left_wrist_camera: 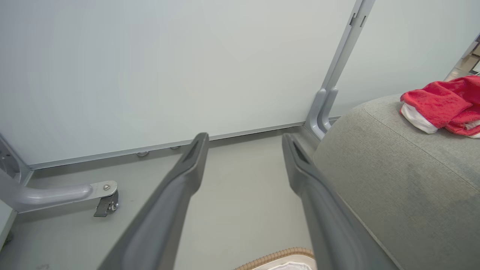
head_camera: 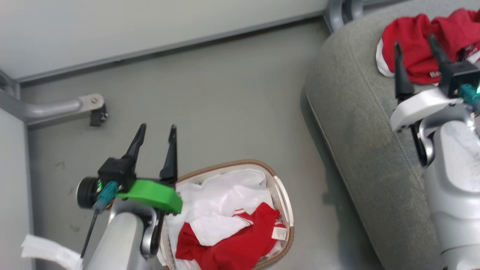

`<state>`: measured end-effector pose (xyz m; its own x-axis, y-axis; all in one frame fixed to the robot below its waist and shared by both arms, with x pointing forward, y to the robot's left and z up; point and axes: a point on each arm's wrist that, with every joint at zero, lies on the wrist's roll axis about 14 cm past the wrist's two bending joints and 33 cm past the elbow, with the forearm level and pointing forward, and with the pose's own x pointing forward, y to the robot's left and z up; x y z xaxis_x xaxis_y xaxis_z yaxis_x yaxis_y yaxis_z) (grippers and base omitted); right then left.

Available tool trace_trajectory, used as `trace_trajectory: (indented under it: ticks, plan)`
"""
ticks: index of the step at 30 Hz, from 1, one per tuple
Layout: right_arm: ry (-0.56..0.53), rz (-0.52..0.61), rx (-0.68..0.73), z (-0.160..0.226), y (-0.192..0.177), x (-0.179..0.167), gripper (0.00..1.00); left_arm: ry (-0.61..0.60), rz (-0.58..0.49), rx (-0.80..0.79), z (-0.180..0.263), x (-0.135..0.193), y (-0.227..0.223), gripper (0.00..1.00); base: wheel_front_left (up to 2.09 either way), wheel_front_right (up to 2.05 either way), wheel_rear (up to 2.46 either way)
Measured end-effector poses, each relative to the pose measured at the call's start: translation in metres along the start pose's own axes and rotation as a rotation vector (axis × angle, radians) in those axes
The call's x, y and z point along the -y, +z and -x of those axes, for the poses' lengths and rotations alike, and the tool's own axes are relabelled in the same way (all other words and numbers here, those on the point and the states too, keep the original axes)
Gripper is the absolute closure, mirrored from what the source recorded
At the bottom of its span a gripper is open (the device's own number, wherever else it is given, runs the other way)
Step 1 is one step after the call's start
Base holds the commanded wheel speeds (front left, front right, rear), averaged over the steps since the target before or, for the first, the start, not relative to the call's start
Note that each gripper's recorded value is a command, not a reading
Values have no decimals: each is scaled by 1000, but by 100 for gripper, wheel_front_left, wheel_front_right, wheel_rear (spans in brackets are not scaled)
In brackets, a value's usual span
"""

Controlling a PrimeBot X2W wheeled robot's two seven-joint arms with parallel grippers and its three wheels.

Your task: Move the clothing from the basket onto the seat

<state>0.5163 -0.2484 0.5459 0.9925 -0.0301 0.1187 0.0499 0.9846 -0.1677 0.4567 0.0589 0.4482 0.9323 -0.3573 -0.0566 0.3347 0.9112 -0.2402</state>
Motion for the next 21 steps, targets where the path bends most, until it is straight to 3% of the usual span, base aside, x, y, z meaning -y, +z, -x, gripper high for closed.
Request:
trace_trajectory:
  ticks: [9, 21]
  plan:
    - [80, -152, 1, 36, -1, -56, 0, 180, -28, 45, 54, -46, 19, 0, 0, 0, 0]
    - [152, -299, -55, 93, -19, -95, 0, 271, -28, 39, 100, -63, 16, 0, 0, 0, 0]
